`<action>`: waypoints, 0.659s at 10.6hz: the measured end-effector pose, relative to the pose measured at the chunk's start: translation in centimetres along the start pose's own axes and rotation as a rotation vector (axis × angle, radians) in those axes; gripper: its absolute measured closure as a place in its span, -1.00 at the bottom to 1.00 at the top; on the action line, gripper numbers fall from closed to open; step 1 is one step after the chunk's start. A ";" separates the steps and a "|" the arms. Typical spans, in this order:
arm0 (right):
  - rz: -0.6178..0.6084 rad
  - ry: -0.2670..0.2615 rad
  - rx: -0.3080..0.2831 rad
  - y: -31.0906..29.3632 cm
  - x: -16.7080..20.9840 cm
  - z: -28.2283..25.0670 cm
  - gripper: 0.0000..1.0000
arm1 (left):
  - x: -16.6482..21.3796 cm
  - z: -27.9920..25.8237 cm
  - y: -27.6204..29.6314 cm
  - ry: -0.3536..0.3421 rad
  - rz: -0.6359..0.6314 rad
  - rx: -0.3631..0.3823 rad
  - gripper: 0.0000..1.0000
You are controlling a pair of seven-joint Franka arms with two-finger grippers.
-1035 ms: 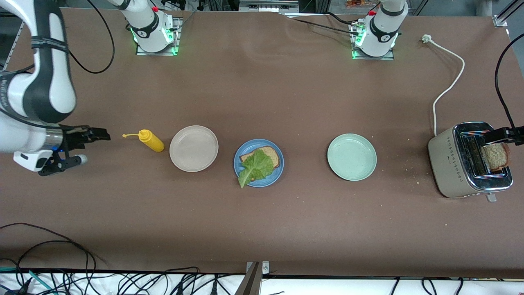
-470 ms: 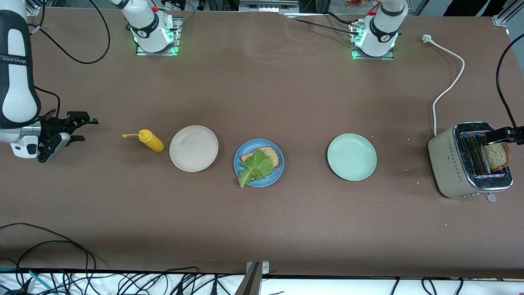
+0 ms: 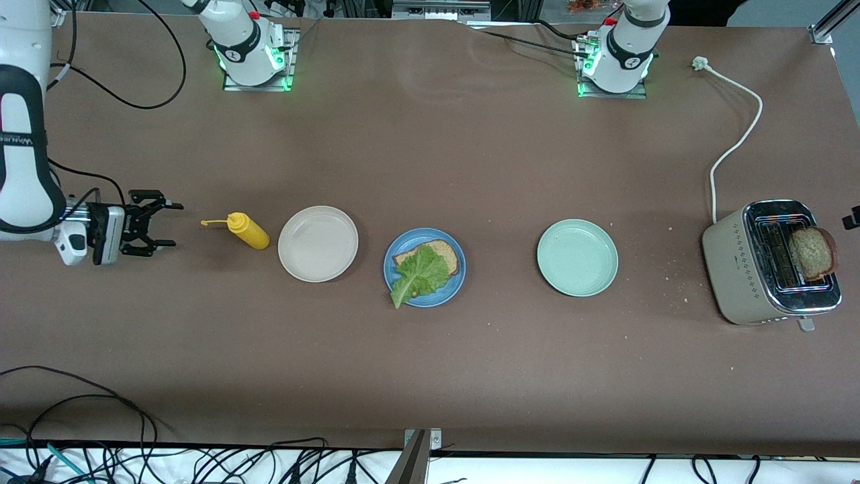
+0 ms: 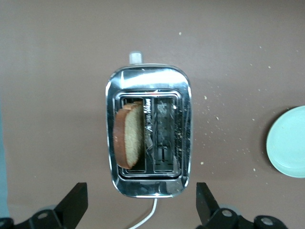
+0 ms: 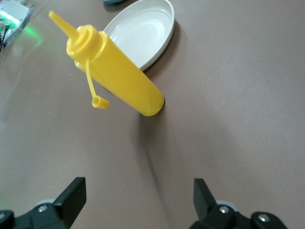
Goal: Make sandwich in blue plate with both arms
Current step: 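Move the right gripper to the yellow bottle and grasp it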
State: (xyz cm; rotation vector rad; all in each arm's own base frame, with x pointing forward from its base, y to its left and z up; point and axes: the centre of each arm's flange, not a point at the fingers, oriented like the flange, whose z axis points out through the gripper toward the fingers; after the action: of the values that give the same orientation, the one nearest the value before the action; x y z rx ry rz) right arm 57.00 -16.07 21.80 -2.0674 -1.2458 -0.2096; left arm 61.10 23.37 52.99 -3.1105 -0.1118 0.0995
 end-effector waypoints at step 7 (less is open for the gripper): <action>-0.377 0.394 0.008 3.0 -2.0 10.1 -1.00 | 1.0 7.9 -5.7 -0.072 -0.072 -0.045 -1.00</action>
State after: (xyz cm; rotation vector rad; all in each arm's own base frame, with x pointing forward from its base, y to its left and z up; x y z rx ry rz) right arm 56.32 -11.90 11.92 -1.6597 -1.3643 -0.7440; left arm 61.18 29.29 45.21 -3.1436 -0.2311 0.2099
